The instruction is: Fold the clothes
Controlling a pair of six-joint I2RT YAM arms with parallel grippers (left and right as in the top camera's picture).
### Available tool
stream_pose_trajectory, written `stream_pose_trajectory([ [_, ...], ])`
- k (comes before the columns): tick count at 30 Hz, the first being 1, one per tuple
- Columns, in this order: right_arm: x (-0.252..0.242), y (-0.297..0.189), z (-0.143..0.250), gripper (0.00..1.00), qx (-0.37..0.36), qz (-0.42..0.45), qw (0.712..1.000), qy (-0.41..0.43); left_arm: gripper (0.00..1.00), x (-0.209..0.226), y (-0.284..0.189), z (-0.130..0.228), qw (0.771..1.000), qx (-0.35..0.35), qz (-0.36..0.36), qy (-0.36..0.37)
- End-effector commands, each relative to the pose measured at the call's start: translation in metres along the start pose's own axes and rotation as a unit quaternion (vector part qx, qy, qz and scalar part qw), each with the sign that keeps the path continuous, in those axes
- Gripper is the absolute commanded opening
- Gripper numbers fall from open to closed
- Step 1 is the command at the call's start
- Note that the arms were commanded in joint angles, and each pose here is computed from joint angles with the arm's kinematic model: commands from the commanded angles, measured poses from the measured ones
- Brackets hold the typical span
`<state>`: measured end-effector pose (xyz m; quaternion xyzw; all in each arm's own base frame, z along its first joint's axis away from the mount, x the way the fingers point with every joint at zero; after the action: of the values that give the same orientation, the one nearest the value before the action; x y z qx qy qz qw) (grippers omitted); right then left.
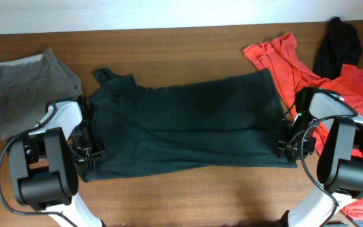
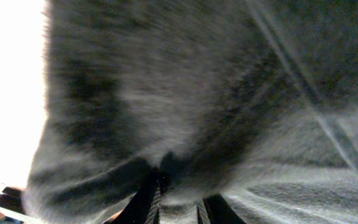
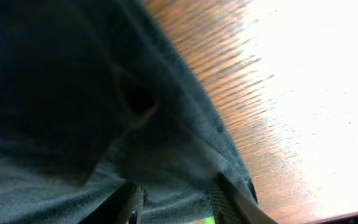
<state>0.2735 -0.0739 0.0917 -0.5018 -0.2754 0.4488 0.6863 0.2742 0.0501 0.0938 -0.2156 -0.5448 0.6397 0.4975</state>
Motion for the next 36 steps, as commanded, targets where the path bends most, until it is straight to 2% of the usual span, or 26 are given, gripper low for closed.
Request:
stream_pose_trajectory([
  [1, -0.007, 0.014, -0.002, 0.42, 0.013, 0.019, 1.0, 0.011, 0.21, 0.012, -0.022, 0.005, 0.998, -0.055, 0.0, -0.023],
  [6, -0.005, 0.006, -0.001, 0.46, -0.006, 0.013, 1.0, 0.008, 0.4, 0.016, -0.047, 0.014, 0.993, -0.106, 0.04, -0.03],
  [9, -0.005, -0.011, 0.002, 0.47, -0.037, 0.006, 0.999, 0.009, 0.43, 0.019, -0.06, 0.019, 0.988, -0.136, 0.059, -0.029],
  [14, -0.004, -0.062, 0.013, 0.5, -0.129, -0.039, 0.991, -0.001, 0.47, 0.019, -0.089, 0.028, 0.969, -0.206, 0.134, 0.005],
  [16, -0.003, -0.083, 0.017, 0.51, -0.167, -0.055, 0.984, -0.007, 0.54, 0.019, -0.097, 0.028, 0.961, -0.232, 0.148, 0.017],
  [19, -0.002, -0.111, 0.021, 0.59, -0.223, -0.084, 0.971, -0.016, 0.63, 0.016, -0.108, 0.026, 0.946, -0.272, 0.171, 0.046],
  [21, 0.002, -0.127, 0.023, 0.64, -0.257, -0.11, 0.959, -0.049, 0.66, 0.014, -0.115, 0.02, 0.935, -0.297, 0.185, 0.05],
  [25, 0.009, -0.142, 0.025, 0.68, -0.292, -0.147, 0.94, -0.099, 0.68, 0.004, -0.135, 0.005, 0.897, -0.363, 0.235, 0.096],
  [29, 0.014, -0.141, 0.026, 0.69, -0.288, -0.146, 0.94, -0.112, 0.68, -0.003, -0.147, -0.016, 0.887, -0.381, 0.242, 0.102],
  [34, 0.018, -0.14, 0.027, 0.69, -0.29, -0.142, 0.938, -0.13, 0.76, -0.022, -0.145, -0.055, 0.876, -0.391, 0.254, 0.127],
  [36, 0.018, -0.14, 0.027, 0.69, -0.289, -0.142, 0.938, -0.13, 0.76, -0.029, -0.141, -0.071, 0.874, -0.395, 0.255, 0.126],
])
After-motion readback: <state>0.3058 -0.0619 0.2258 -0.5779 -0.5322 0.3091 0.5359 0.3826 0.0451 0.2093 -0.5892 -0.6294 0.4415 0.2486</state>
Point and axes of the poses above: each gripper's point midway between its finger pads, its own y axis out along the fingers, its own x axis along the line the jaws close on, z = x × y, the point moved 10 cm from there along -y, back along the fingers, and after that the axes turned 4 degrees about -y, right-handed, at the moved point
